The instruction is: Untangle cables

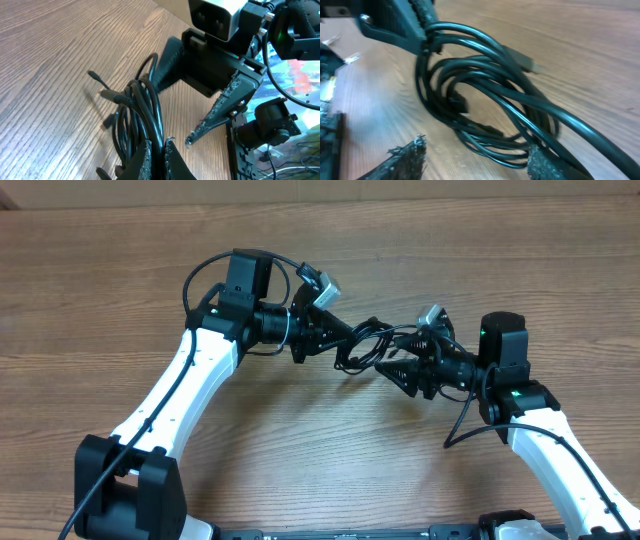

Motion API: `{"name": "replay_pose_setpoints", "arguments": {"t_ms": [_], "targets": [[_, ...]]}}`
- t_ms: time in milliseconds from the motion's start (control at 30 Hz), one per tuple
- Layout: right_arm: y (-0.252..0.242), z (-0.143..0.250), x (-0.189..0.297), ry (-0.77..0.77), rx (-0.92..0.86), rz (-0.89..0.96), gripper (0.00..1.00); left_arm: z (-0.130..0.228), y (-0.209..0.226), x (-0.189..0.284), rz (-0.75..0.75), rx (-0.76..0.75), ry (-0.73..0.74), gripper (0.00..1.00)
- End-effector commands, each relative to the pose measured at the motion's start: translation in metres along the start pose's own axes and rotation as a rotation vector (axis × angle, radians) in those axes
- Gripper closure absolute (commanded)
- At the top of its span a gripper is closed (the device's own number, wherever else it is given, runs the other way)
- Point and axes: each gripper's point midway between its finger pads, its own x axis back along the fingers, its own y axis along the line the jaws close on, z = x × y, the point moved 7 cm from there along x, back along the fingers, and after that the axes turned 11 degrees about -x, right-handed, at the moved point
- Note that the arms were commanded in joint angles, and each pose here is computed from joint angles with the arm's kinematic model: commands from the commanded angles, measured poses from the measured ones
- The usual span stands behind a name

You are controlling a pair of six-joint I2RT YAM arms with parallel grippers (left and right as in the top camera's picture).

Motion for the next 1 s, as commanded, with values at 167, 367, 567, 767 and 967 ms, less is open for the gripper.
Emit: {"name": "replay_pose_setpoints", "arguments": {"t_ms": [167,367,567,767,967], "targets": [[0.015,-0.004,0.002,0.001,0.002,-0.112,0.46,-0.009,-0.007,0.002,0.046,-0.005,-0.045,0.96],[0.015,-0.003,0.002,0.001,0.002,-0.112,0.49,-0.013,-0.006,0.002,0.047,0.002,-0.062,0.96],[0.014,-0.003,0.002,0.001,0.002,-0.109,0.44,-0.015,-0.008,0.002,0.07,-0.004,-0.075,0.96],[0.014,-0.003,0.002,0.001,0.001,-0.109,0.45,-0.017,-0.013,-0.001,0.098,-0.017,-0.082,0.96],[0.013,-0.003,0.002,0.001,0.002,-0.099,0.45,-0.017,-0.014,-0.006,0.088,-0.023,-0.066,0.95]]}}
